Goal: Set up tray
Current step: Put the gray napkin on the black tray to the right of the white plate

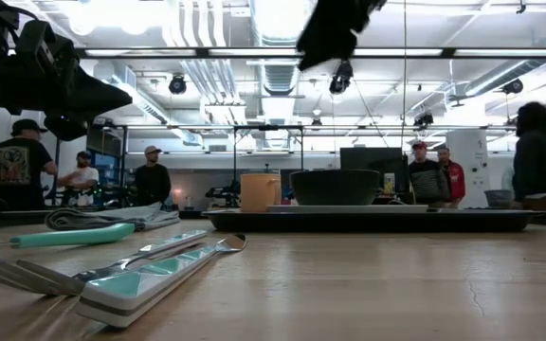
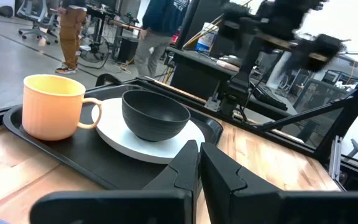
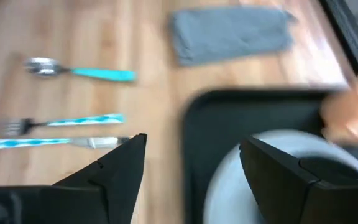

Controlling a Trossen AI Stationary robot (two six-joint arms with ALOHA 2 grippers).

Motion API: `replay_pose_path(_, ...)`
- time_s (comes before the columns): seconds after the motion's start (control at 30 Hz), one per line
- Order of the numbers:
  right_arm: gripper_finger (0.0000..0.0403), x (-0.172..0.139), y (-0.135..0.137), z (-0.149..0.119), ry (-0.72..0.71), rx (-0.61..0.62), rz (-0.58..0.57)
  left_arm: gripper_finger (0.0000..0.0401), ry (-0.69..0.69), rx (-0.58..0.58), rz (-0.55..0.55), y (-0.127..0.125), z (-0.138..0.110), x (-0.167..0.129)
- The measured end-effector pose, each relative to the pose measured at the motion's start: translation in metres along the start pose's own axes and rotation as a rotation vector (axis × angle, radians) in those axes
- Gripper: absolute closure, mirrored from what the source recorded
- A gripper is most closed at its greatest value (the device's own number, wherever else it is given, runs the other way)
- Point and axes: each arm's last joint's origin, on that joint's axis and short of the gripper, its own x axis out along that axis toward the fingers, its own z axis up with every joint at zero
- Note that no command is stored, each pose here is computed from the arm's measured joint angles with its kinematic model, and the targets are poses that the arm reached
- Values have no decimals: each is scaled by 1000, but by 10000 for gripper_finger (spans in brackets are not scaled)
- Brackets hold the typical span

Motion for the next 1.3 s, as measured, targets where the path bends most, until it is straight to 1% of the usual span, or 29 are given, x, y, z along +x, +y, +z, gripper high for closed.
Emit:
replay_pose_path(0.1, 156, 7, 20, 2, -38, -57, 45, 401, -1, 0, 0, 0, 0, 0)
replay_pose_path(0.17, 157, 12, 27, 2, -44, -53, 32, 401, -1, 0, 0, 0, 0, 0)
replay_pose_path(0.3, 164, 16, 30, 1, -44, 36, -55, 401, 23, 4, -5, 0, -2, 1)
replay_pose_path(0.4, 171, 13, 30, 0, -40, 119, -59, 392, 82, 14, -33, -2, -3, 3)
replay_pose_path(0.5, 175, 6, 29, -3, -21, 185, -62, 357, 91, 12, -64, -7, 9, 5)
replay_pose_path(0.6, 177, 0, 27, -7, 16, 201, -80, 301, 129, 21, -52, -12, 21, 9)
replay_pose_path(0.67, 177, -4, 26, -11, 52, 199, -110, 266, 211, 42, -25, -15, 25, 13)
replay_pose_path(0.73, 177, -9, 25, -13, 57, 202, -133, 238, 303, 62, 5, -19, 32, 18)
replay_pose_path(0.8, 177, -16, 24, -14, 25, 194, -130, 221, 400, 82, 39, -23, 39, 23)
replay_pose_path(0.87, 183, -26, 22, -17, -12, 179, -139, 214, 453, 94, 57, -28, 50, 30)
replay_pose_path(0.97, 211, -50, 16, -31, -74, 187, -151, 212, 492, 139, 61, -36, 64, 41)
replay_pose_path(1.07, 258, -87, 8, -52, -212, 226, -116, 215, 516, 201, 60, -42, 74, 50)
replay_pose_path(1.13, 293, -104, 3, -71, -305, 253, -84, 218, 511, 220, 61, -45, 80, 54)
replay_pose_path(1.23, 344, -114, -1, -105, -391, 256, 24, 219, 540, 246, 71, -46, 82, 58)
replay_pose_path(1.3, 373, -114, -4, -129, -421, 260, 68, 219, 566, 252, 80, -46, 82, 59)
